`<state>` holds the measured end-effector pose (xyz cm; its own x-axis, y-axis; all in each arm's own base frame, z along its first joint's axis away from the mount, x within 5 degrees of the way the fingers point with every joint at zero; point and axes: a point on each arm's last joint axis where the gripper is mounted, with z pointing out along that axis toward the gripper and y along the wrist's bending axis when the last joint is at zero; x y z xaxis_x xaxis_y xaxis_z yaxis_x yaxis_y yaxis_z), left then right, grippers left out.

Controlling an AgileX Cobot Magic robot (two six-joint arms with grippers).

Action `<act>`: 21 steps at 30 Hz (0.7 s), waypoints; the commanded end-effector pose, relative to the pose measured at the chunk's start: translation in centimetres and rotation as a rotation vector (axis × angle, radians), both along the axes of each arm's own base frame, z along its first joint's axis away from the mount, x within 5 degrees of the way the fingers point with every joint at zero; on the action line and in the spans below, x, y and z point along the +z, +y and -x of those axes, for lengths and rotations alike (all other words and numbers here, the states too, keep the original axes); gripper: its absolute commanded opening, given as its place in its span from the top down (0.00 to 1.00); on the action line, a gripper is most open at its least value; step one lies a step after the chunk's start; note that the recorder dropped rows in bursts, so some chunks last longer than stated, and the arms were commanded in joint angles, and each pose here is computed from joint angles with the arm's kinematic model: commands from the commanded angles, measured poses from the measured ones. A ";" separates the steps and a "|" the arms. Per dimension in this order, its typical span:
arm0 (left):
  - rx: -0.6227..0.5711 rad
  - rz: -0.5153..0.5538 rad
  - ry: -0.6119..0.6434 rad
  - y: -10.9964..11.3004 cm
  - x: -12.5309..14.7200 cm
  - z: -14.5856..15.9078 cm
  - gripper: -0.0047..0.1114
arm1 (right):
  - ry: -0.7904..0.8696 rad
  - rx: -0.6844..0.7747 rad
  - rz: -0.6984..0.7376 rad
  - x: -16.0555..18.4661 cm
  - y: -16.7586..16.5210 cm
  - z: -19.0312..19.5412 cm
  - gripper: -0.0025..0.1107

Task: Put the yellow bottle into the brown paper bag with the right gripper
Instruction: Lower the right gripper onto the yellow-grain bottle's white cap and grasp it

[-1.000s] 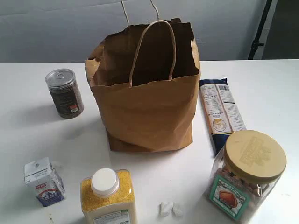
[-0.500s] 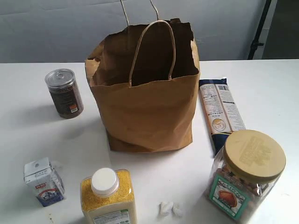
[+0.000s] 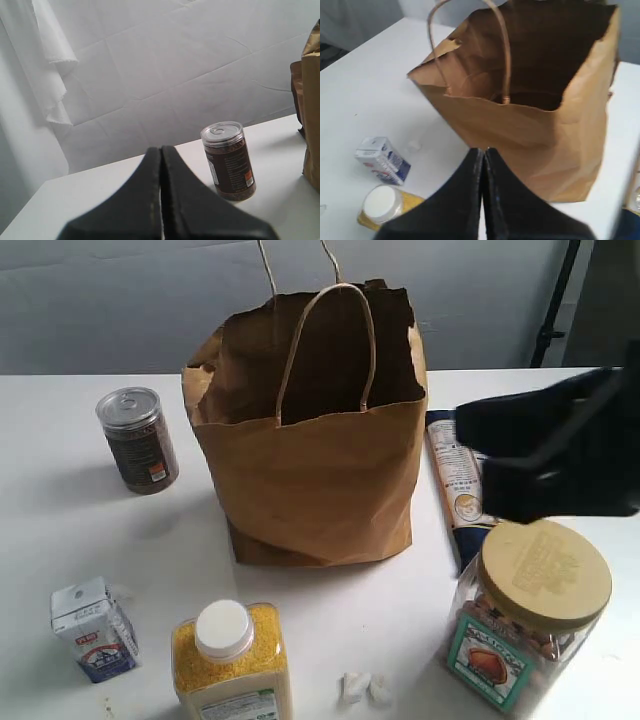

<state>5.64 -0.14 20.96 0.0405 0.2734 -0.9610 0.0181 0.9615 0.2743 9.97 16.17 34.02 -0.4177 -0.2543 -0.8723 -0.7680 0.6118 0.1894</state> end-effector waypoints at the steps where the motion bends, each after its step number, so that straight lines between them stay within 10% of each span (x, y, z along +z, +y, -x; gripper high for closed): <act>1: -0.005 0.009 -0.003 0.0 -0.1 0.0 0.96 | 0.061 0.067 0.042 -0.6 3.9 -0.1 0.98; 8: -0.005 0.009 -0.003 0.0 -0.1 0.0 0.96 | 0.192 0.167 0.234 -2.6 10.2 0.7 0.97; 16: -0.005 0.009 -0.003 0.0 -0.1 0.0 0.96 | 0.141 0.494 0.634 -6.1 15.5 3.2 0.38; 21: -0.005 0.009 -0.003 0.0 -0.1 0.0 0.96 | 0.001 0.756 0.738 -7.1 17.6 4.3 0.32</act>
<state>5.64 -0.14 20.96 0.0405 0.2734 -0.9610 0.0181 0.9615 0.2743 5.74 33.32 27.14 -0.0361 -0.9104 -0.4122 -0.9992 0.0411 -0.0031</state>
